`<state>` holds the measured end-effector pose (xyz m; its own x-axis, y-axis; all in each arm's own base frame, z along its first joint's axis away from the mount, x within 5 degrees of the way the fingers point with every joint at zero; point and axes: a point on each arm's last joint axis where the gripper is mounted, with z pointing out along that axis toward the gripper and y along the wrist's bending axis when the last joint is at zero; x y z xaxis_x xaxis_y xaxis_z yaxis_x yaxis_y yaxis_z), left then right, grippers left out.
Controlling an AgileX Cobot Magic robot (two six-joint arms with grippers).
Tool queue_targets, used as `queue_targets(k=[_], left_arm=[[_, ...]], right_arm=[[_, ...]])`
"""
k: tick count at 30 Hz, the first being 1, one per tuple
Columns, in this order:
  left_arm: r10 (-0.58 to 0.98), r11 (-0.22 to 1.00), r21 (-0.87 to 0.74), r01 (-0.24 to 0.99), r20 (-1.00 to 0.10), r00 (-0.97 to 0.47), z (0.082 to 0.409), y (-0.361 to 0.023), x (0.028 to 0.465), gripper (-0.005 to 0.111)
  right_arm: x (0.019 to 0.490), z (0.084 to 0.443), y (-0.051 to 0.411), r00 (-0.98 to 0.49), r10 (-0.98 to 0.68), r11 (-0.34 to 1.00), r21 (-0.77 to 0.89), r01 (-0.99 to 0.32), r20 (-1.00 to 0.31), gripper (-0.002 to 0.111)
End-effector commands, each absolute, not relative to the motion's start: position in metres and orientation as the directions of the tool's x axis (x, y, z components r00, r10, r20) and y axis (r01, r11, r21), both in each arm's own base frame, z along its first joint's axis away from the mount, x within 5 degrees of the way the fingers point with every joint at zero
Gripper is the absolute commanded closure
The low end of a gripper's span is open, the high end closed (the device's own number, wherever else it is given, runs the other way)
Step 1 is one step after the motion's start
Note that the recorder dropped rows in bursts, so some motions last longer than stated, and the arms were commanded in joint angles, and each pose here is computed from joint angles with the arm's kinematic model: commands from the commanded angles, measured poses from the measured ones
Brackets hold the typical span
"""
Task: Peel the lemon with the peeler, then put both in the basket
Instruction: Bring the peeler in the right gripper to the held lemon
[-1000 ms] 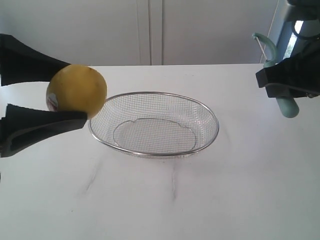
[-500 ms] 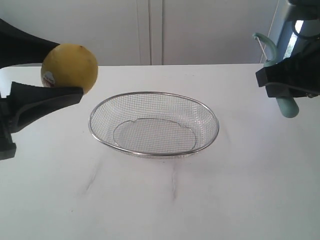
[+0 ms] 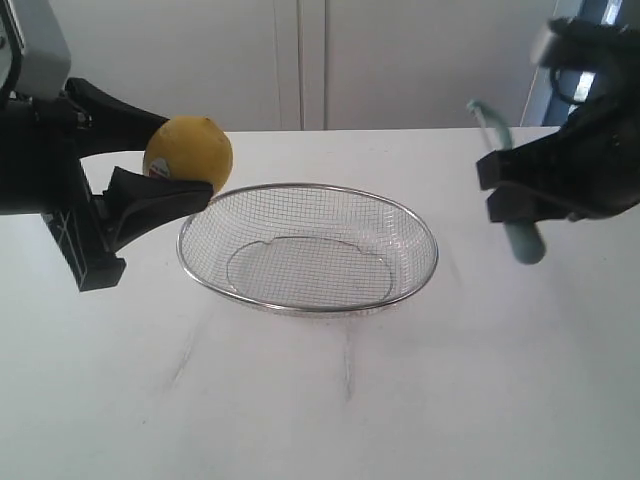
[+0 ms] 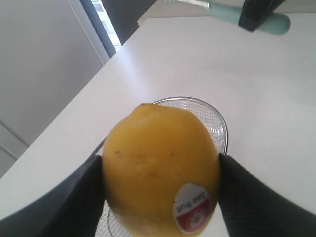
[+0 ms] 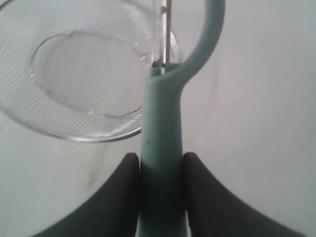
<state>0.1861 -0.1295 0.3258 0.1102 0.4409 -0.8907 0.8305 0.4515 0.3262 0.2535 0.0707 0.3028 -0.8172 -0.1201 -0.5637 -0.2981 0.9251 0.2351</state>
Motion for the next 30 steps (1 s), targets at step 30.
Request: queue_targets(k=[30], left_arm=[[0.427,0.379,0.208,0.901,-0.904,0.029,0.297,-0.146,0.203,0.107]], right_arm=[[0.249,0.233,0.189,-0.860,-0.337,0.365,0.789,-0.495,-0.383,0.108]])
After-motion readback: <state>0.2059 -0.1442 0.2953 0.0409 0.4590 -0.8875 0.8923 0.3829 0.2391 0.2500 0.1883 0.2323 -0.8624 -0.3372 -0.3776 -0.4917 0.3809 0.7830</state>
